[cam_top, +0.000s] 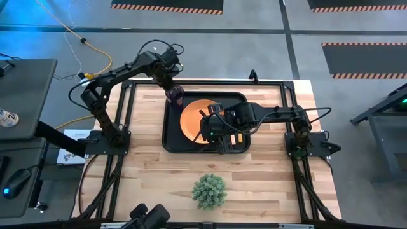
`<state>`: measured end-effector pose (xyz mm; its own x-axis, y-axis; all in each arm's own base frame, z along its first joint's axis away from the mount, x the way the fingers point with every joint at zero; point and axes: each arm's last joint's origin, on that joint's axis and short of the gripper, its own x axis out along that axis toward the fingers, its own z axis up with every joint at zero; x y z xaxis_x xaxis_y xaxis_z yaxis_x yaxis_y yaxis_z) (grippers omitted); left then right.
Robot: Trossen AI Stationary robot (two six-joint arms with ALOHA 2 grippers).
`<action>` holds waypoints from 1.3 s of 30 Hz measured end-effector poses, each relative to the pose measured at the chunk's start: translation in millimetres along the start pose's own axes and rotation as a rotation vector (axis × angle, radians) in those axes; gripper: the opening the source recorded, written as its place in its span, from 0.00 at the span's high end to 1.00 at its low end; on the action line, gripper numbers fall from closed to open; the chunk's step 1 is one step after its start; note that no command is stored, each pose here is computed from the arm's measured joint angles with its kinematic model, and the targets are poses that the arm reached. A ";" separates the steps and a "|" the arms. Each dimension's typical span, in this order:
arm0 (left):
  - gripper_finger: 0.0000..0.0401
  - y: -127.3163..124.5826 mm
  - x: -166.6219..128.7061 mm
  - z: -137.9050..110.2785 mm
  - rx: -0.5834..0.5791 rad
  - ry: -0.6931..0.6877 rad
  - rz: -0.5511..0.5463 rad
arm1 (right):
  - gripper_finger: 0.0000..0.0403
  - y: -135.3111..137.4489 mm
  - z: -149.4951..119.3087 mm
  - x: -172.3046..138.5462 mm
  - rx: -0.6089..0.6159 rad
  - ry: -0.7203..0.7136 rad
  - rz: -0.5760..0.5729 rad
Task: Pick and place plate/cup/fork/spoon on tray
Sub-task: Put the purple cup on the black tray
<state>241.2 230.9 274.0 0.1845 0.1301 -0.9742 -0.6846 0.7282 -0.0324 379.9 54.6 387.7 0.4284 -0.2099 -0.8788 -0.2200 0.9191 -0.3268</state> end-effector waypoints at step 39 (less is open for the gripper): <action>0.71 3.4 -30.7 8.0 -0.013 -0.043 0.001 | 0.81 0.3 0.0 0.0 0.003 -0.001 0.008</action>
<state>238.8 234.7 305.6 0.2136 0.1600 -0.9637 -0.6942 0.7189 -0.0345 379.9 54.9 387.6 0.4278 -0.2021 -0.8810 -0.2205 0.9219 -0.3186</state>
